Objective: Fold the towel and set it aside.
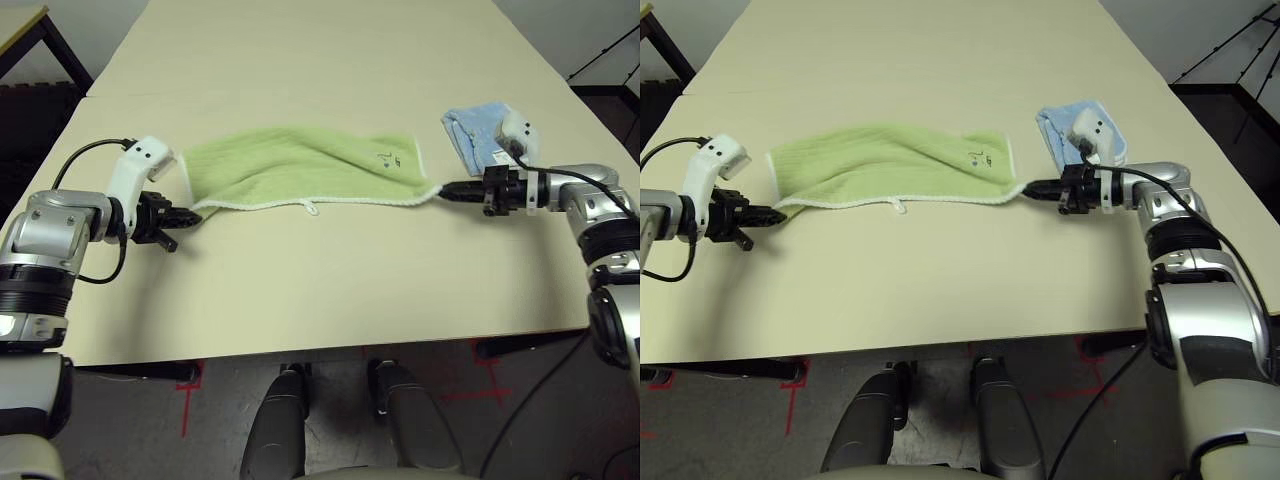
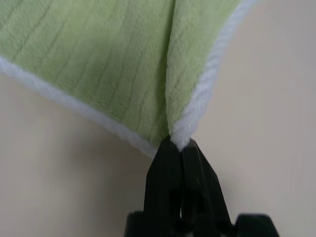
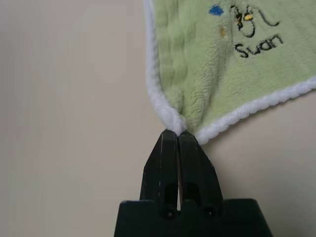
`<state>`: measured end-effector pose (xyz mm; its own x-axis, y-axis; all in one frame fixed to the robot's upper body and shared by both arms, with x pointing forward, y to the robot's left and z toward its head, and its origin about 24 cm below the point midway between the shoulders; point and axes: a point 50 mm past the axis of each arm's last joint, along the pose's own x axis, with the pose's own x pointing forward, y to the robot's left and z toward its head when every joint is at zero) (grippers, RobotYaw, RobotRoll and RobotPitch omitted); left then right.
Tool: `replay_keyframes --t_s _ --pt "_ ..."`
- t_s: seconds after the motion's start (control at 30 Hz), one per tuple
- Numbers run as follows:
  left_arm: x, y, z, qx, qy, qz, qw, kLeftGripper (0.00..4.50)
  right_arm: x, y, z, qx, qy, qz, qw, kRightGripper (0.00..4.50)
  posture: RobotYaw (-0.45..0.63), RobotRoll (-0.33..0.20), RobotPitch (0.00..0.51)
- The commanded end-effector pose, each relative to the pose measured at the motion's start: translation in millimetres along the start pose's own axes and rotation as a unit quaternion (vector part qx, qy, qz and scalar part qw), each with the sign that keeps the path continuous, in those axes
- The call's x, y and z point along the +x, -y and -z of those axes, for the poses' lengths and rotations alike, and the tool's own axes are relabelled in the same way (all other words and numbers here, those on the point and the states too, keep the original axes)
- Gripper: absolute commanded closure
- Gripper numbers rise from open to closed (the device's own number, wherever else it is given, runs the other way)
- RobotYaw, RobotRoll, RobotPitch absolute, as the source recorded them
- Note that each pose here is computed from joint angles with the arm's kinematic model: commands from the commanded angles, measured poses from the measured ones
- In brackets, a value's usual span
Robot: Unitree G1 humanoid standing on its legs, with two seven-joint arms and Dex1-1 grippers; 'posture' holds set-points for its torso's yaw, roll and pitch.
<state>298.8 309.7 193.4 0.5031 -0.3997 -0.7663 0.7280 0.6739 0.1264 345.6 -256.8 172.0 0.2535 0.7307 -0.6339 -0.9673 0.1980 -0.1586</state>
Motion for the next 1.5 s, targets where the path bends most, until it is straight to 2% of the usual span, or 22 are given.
replay_keyframes --t_s 0.03,0.17,0.33,0.5,0.67,0.93,1.13,1.5 --pt "-9 9 5 0.052 -0.051 0.049 0.996 4.47 -6 -7 4 -0.049 -0.066 -0.036 0.996 4.5 0.02 0.0 0.206" --pt "-26 6 4 0.072 -0.067 0.066 0.993 4.47 -14 -7 4 -0.091 -0.113 -0.049 0.988 4.5 0.02 0.0 0.213" --pt "-38 4 14 0.096 -0.103 0.081 0.987 4.47 -18 -6 8 -0.118 -0.129 -0.049 0.983 4.5 0.03 0.0 0.211" --pt "-42 10 20 0.105 -0.126 0.101 0.981 4.47 -13 -5 7 -0.139 -0.107 -0.042 0.984 4.5 0.03 0.0 0.207" --pt "-57 4 21 0.14 -0.161 0.077 0.974 4.47 -14 -2 -4 -0.144 -0.06 -0.033 0.987 4.5 0.04 0.0 0.203" --pt "-50 -4 17 0.166 -0.15 0.044 0.974 4.47 -17 -18 -2 -0.094 -0.059 -0.081 0.991 4.5 0.04 0.0 0.203" --pt "-49 -7 15 0.174 -0.158 0.051 0.971 4.47 -14 -34 -1 -0.087 -0.062 -0.125 0.986 4.5 0.02 0.0 0.204" --pt "-54 -10 2 0.173 -0.148 0.047 0.973 4.47 -15 -17 -15 -0.085 -0.031 -0.088 0.992 4.5 0.03 0.0 0.201"
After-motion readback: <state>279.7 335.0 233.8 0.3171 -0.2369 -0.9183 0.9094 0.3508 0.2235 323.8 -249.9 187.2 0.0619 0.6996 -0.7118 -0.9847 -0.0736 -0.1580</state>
